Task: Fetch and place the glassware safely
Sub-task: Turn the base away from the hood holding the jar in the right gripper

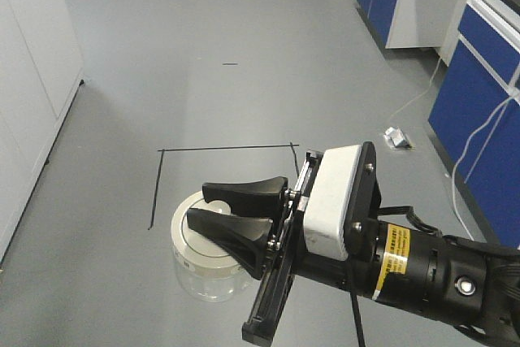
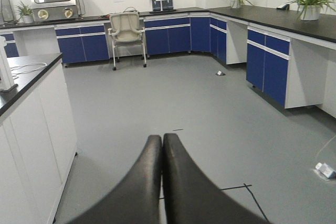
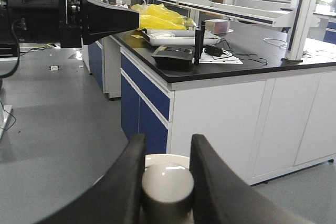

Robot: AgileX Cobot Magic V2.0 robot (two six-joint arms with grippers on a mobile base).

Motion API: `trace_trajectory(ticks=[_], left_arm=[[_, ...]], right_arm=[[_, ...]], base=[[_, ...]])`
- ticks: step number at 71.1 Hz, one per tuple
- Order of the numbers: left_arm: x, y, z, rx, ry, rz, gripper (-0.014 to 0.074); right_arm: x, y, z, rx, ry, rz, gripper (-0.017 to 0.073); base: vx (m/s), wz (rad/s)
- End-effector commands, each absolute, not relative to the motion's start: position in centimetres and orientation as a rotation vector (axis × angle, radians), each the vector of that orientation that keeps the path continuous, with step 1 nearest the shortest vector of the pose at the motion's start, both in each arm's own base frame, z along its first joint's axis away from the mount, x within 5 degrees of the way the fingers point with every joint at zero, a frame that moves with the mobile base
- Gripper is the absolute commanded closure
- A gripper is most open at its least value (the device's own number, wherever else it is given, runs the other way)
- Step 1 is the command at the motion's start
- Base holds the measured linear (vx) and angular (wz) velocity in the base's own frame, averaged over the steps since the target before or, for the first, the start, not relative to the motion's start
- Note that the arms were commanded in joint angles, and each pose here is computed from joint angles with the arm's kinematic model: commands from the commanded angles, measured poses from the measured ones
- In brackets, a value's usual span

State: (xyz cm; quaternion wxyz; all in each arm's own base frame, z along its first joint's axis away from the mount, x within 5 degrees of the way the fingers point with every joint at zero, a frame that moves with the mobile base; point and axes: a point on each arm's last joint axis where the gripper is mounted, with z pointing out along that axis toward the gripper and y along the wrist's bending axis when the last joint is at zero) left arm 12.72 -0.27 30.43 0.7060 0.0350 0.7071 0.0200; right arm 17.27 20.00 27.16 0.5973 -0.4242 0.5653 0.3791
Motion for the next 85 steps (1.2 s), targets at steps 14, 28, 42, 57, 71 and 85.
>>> trace_trajectory(ticks=[14, 28, 42, 57, 71, 85], left_arm=[[12.67, -0.34, 31.96, 0.070, 1.472, 0.034, 0.0601], [12.67, -0.34, 31.95, 0.070, 1.473, 0.034, 0.0601], [12.67, -0.34, 31.92, 0.070, 1.477, 0.034, 0.0601], [12.67, -0.34, 31.92, 0.070, 1.477, 0.034, 0.0601], [12.67, -0.34, 31.90, 0.070, 1.479, 0.034, 0.0601], [12.68, -0.34, 31.85, 0.070, 1.484, 0.033, 0.0601]], right_arm=[[16.95, 19.87, 29.73, -0.919, 1.176, 0.937, 0.0563], [16.95, 19.87, 29.73, -0.919, 1.176, 0.937, 0.0563], [16.95, 19.87, 29.73, -0.919, 1.176, 0.937, 0.0563], [16.95, 19.87, 29.73, -0.919, 1.176, 0.937, 0.0563], [16.95, 19.87, 29.73, -0.919, 1.176, 0.937, 0.0563], [16.95, 19.87, 29.73, -0.919, 1.176, 0.937, 0.0563]], base=[[0.20, 0.12], [0.31, 0.07], [0.40, 0.05], [0.43, 0.00], [0.41, -0.02], [0.40, 0.03]])
